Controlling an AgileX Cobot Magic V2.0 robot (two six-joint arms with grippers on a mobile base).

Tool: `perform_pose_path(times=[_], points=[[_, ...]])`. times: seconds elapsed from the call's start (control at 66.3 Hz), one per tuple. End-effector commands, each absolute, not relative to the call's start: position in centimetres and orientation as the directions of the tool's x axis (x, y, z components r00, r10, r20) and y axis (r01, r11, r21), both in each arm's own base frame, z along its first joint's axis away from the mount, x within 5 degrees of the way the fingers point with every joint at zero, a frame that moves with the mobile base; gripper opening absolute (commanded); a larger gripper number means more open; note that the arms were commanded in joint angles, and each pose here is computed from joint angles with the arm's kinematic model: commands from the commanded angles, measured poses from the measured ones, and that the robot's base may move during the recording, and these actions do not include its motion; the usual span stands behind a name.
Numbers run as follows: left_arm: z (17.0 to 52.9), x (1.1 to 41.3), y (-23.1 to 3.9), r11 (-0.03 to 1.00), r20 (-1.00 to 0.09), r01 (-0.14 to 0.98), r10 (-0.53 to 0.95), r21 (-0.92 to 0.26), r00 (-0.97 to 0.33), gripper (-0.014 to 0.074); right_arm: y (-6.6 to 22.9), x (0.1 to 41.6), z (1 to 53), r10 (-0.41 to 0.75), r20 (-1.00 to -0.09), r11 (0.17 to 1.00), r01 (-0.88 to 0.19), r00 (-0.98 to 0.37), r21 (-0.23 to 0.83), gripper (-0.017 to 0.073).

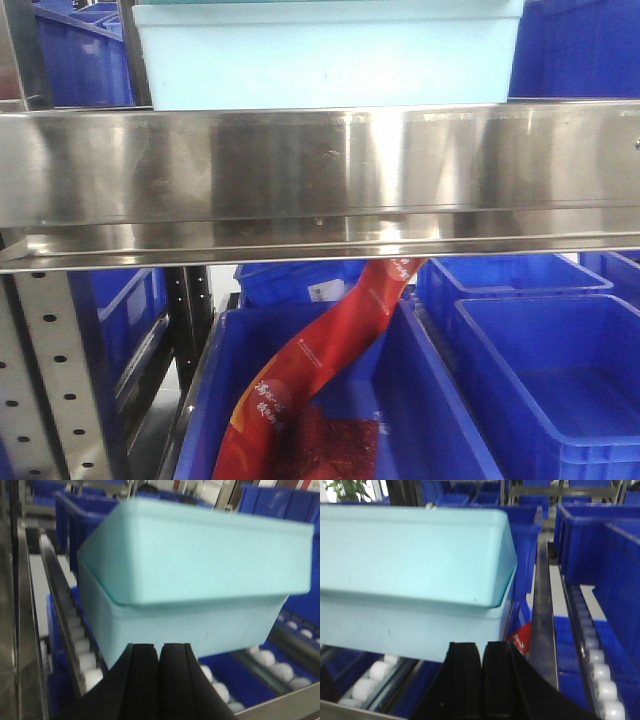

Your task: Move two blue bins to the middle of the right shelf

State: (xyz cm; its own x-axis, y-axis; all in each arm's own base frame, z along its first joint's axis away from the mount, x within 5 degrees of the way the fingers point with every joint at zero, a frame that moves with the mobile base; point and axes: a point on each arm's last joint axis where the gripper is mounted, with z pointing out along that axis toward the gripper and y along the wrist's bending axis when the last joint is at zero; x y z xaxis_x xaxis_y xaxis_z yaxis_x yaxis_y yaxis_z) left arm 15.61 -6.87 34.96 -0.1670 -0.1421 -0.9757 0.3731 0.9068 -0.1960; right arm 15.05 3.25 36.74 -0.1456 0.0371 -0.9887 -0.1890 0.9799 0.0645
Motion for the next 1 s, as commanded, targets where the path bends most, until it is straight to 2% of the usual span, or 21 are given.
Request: perform_pose_path(times=[0.0, 0.362, 0.694, 0.829, 0.98], points=[[35.9, 14.5, -6.5, 0.897, -0.98, 0.396, -0.169, -0.196, -0.103, -0.0111, 3.1, 14.1, 37.7, 0.042, -0.998, 0.978, -0.202, -0.055, 0.053, -0.0166], [36.9, 13.3, -6.0, 0.891, -0.98, 0.409, -0.195, -0.197, -0.047, -0.0111, 3.1, 13.1, 39.4, 0.079, -0.991, 0.971, -0.232, 0.11, 0.052, -0.0166], [36.9, 13.3, -6.0, 0.891, -0.98, 0.409, -0.195, -0.197, -0.047, -0.0111, 2.8, 12.4, 39.0, 0.081, -0.99, 0.972, -0.228, 0.118, 0.052, -0.0166], [36.9, 13.3, -6.0, 0.891, -0.98, 0.409, -0.195, -0.197, -0.047, -0.0111, 1.5, 10.9, 35.3, -0.06, -0.992, 0.989, -0.126, 0.108, -0.073, -0.0166], [36.9, 13.3, -6.0, 0.891, -0.98, 0.409, -0.195, -0.197, -0.047, -0.0111, 0.2, 9.2, 30.0, -0.088, -0.995, 0.996, -0.019, 0.038, -0.089, -0.0166]])
